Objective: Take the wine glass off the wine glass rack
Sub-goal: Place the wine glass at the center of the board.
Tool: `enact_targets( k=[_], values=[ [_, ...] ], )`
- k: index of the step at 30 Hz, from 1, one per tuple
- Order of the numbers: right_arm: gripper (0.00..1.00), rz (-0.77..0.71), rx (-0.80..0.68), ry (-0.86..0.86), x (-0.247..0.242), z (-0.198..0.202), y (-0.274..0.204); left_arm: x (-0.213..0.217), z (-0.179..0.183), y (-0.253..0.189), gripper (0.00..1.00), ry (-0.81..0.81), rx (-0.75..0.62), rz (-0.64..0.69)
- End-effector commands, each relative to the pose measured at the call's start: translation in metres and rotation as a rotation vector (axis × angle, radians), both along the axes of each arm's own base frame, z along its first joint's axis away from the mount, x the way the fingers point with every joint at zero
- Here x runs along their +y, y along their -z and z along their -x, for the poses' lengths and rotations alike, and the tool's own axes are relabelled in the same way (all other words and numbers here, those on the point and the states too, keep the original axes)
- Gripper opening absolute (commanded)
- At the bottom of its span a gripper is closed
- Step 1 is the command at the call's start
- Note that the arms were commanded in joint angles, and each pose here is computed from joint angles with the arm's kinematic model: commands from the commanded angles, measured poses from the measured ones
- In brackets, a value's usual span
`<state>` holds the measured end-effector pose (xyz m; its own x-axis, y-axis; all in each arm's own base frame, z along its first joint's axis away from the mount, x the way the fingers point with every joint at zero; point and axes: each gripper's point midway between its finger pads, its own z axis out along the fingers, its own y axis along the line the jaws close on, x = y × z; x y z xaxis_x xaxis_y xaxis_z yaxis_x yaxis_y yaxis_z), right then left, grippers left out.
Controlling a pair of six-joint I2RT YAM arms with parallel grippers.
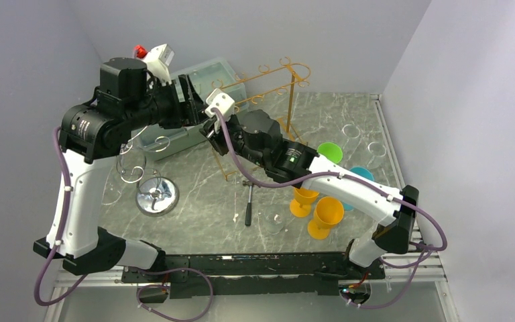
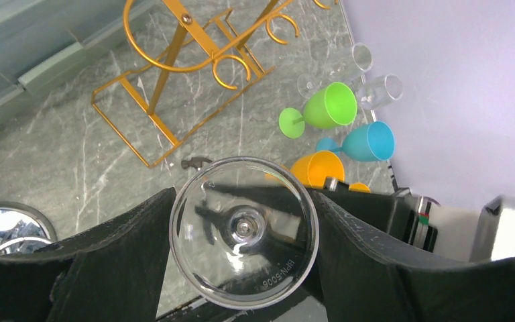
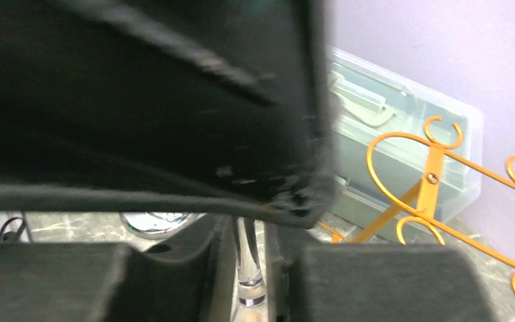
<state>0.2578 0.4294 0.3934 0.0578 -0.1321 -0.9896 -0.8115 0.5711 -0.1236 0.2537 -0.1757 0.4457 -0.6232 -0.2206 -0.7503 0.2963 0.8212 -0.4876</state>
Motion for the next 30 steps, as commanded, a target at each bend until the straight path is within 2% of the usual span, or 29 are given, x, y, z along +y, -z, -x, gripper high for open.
enact_targets(
  k=[1,4,5,11,15,21,30],
  values=[
    [0.13,-0.104,-0.034,0.018,-0.007,0.005,-0.034,-0.003,-0.001,-0.015,0.33,-0.017,-0.045,0.055],
    [0.01,-0.126,-0.021,0.023,-0.010,0.007,-0.037,0.000,-0.002,-0.017,0.39,-0.038,-0.063,0.065],
    [0.00,-0.136,-0.013,0.020,-0.011,0.009,-0.039,0.001,-0.002,-0.019,0.43,-0.043,-0.072,0.070],
    [0.00,-0.179,0.032,0.019,-0.016,0.014,-0.047,0.010,0.000,-0.037,0.75,-0.087,-0.157,0.100],
    [0.00,-0.206,0.083,0.022,-0.016,0.017,-0.050,0.014,0.004,-0.052,0.87,-0.087,-0.222,0.121],
    [0.00,-0.233,0.131,0.060,-0.021,0.014,-0.060,0.009,0.010,-0.072,0.98,-0.037,-0.316,0.167],
    [0.00,-0.303,0.233,0.123,-0.033,0.006,-0.079,0.014,0.029,-0.105,0.99,0.002,-0.499,0.231]
  ],
)
